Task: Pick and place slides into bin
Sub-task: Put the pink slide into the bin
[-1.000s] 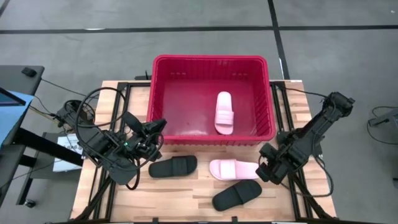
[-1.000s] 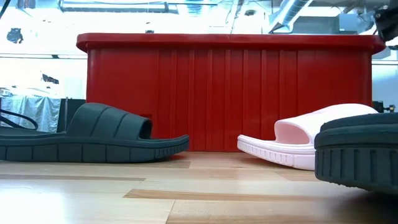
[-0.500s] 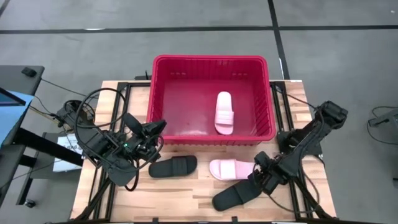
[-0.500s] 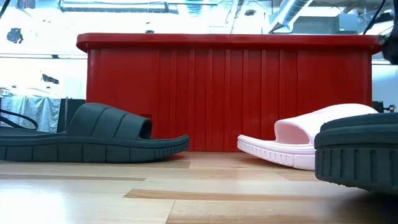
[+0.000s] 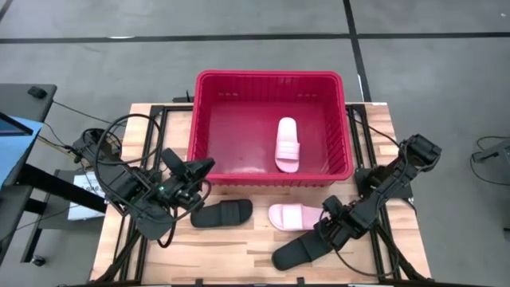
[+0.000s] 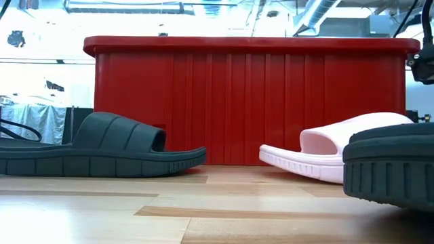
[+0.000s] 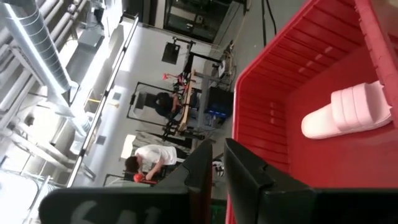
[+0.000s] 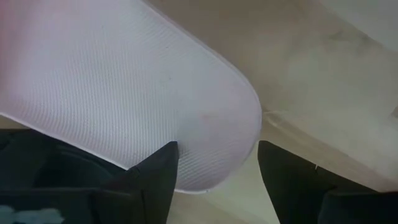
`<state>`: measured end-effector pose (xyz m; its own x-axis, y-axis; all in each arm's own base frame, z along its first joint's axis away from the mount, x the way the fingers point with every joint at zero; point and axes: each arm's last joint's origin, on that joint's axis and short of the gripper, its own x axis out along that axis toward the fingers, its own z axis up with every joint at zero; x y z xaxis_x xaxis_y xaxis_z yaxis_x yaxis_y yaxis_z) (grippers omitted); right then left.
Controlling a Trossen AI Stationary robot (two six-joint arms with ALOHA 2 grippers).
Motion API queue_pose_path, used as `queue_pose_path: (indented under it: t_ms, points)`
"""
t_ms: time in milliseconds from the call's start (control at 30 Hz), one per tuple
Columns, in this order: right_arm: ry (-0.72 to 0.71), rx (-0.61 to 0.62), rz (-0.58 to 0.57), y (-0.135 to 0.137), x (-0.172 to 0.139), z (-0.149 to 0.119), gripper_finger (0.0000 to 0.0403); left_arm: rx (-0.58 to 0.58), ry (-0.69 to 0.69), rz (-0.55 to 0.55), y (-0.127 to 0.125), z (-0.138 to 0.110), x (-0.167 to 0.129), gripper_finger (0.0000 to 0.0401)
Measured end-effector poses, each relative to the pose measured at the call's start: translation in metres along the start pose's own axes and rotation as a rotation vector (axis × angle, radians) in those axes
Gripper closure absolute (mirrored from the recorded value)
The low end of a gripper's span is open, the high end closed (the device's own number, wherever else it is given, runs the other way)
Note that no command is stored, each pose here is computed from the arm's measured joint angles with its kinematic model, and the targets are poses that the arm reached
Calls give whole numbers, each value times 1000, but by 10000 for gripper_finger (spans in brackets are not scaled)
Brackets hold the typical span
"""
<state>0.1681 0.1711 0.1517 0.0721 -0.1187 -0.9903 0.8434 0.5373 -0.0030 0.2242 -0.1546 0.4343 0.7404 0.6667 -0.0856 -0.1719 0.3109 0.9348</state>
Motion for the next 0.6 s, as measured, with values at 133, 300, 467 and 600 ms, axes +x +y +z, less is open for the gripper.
queue_pose_path:
  t_ms: [133, 300, 467, 600]
  points:
    - [3, 19, 0, 0, 0, -1, 187, 17, 0, 0, 0, 0, 0, 367]
    - [5, 24, 2, 0, 0, 0, 187, 39, 0, 0, 0, 0, 0, 367]
    - [-1, 25, 2, 0, 0, 0, 187, 40, 0, 0, 0, 0, 0, 367]
    - [-17, 21, 2, -1, 0, -1, 187, 39, 0, 0, 0, 0, 0, 367]
